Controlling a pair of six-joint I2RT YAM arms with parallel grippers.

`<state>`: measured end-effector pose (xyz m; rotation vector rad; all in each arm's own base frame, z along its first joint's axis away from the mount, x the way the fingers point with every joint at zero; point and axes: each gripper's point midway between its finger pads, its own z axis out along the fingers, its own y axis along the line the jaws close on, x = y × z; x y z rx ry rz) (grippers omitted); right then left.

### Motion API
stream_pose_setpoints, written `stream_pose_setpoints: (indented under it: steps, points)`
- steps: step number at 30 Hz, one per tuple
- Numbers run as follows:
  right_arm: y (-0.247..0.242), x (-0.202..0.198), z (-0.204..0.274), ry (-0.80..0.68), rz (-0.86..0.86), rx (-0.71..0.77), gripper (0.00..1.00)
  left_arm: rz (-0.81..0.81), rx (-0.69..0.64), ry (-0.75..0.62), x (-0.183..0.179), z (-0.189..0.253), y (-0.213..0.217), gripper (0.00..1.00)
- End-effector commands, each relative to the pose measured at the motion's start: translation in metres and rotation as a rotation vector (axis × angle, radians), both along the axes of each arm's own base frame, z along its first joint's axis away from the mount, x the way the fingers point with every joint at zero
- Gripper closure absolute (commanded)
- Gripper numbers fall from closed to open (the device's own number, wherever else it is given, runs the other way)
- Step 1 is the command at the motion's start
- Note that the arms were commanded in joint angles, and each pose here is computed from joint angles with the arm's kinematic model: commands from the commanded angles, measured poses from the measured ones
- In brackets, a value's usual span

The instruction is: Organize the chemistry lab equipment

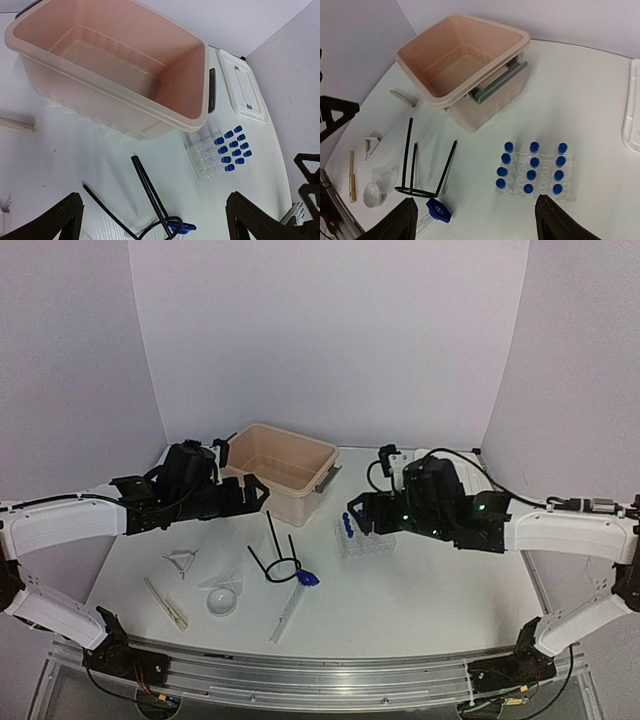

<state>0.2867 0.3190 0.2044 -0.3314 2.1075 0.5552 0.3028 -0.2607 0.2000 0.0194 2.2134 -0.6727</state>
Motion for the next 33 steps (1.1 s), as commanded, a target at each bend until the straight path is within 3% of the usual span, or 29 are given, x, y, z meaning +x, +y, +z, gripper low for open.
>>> stream_pose_setpoints:
  steps: [1, 8, 11, 19, 24, 27, 33]
  points:
    - [-0.047, 0.015, 0.016, 0.183, -0.084, 0.125, 0.23, -0.021, -0.057, -0.078, 0.008, 0.032, -0.008, 0.0]
    - [-0.102, 0.049, -0.036, 0.437, -0.202, 0.197, 0.32, -0.082, -0.088, -0.054, 0.004, 0.029, -0.021, 0.0]
    - [-0.117, 0.059, -0.059, 0.504, -0.249, 0.199, 0.32, -0.197, -0.132, -0.03, -0.008, 0.029, -0.039, 0.0]
    - [-0.145, 0.076, -0.094, 0.542, -0.38, 0.136, 0.32, -0.506, -0.325, 0.107, -0.028, 0.001, -0.109, 0.01]
    - [-0.149, 0.076, -0.1, 0.545, -0.401, 0.122, 0.32, -0.565, -0.318, 0.153, -0.03, -0.023, -0.135, 0.01]
    - [-0.152, 0.076, -0.102, 0.539, -0.409, 0.114, 0.33, -0.565, -0.311, 0.158, -0.024, -0.031, -0.146, 0.08]
    - [-0.147, 0.077, -0.108, 0.559, -0.395, 0.12, 0.37, -0.477, -0.233, 0.223, -0.002, -0.072, -0.157, 0.34]
